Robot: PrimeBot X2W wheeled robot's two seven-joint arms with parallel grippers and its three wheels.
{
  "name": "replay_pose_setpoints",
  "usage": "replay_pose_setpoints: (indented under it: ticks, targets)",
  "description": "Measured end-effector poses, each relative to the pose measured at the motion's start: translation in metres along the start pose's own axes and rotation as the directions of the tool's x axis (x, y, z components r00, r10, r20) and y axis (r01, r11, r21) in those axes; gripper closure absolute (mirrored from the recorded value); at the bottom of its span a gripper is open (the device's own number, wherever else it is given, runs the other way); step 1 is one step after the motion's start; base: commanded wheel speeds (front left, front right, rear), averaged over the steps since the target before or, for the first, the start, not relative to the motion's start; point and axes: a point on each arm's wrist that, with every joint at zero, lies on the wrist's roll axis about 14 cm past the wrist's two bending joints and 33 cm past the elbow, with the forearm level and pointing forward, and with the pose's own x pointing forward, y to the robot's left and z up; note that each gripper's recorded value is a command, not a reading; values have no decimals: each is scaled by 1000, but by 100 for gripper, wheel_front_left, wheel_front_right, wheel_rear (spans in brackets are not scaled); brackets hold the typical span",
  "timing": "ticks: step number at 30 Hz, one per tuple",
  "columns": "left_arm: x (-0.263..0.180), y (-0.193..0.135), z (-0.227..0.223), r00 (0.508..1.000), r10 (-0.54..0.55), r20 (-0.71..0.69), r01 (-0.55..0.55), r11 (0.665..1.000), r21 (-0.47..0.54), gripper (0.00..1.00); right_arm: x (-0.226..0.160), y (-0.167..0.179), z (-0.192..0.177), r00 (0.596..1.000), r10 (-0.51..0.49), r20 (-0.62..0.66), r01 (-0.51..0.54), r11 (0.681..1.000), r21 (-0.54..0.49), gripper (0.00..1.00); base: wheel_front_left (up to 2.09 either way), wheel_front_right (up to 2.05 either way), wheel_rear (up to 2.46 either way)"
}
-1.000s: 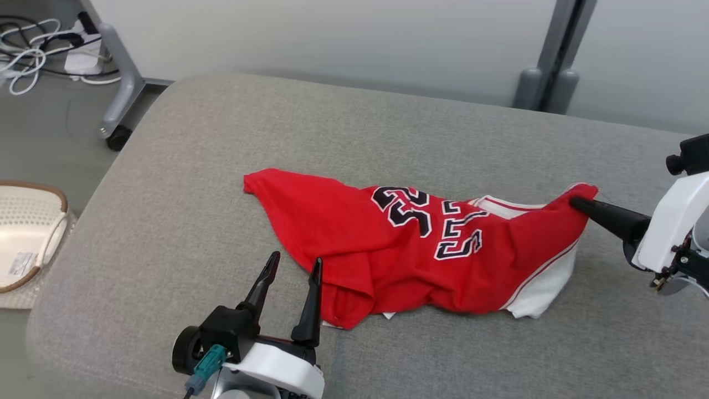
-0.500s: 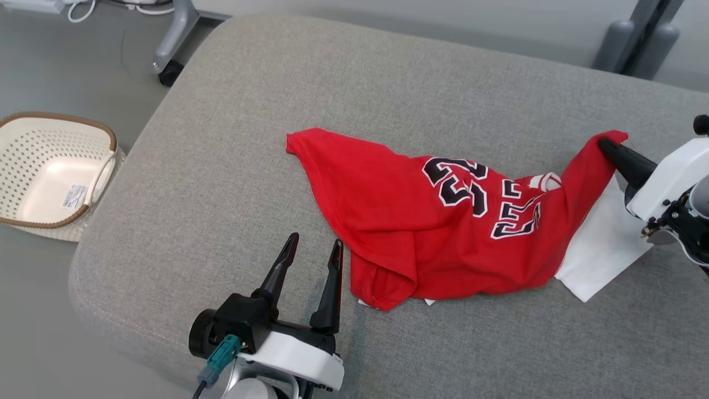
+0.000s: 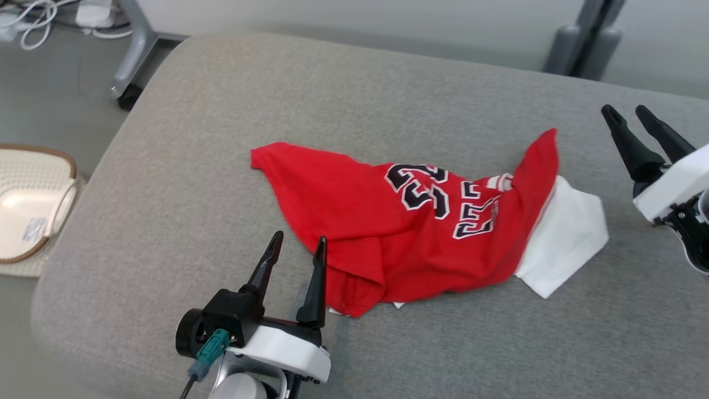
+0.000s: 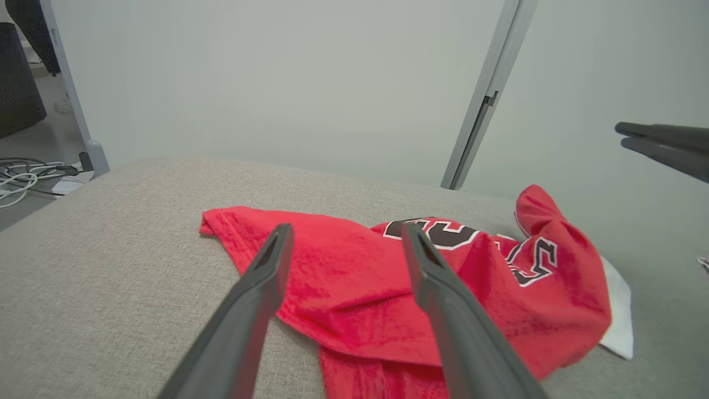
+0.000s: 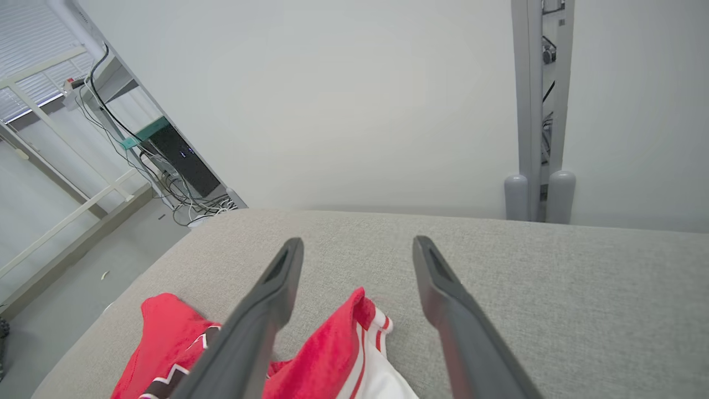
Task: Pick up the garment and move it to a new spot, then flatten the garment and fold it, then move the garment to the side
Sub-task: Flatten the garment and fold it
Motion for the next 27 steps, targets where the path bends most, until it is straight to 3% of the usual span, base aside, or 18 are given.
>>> replay_pose_setpoints:
  ticks: [6,11,18,22,27]
  targets:
    - [1,-10,5,999,-49,21,49,999,4,0,-48,-31,13,995,-93,38,96,992,-87,0,0,0,0]
    - [3,-19,7,996,-87,27,87,996,4,0,-72,-49,-26,985,-160,-68,151,981,-120,0,0,0,0]
    - [2,-16,1,997,-78,9,78,997,2,0,-56,-44,-75,945,-157,-286,137,986,-91,0,0,0,0]
    - [0,-7,0,999,-41,3,41,999,-3,0,-48,-49,-103,886,-176,-429,158,984,-79,0,0,0,0]
    - [-5,7,1,1000,10,3,-10,1000,-1,0,-36,-45,-122,838,-167,-520,165,985,-51,0,0,0,0]
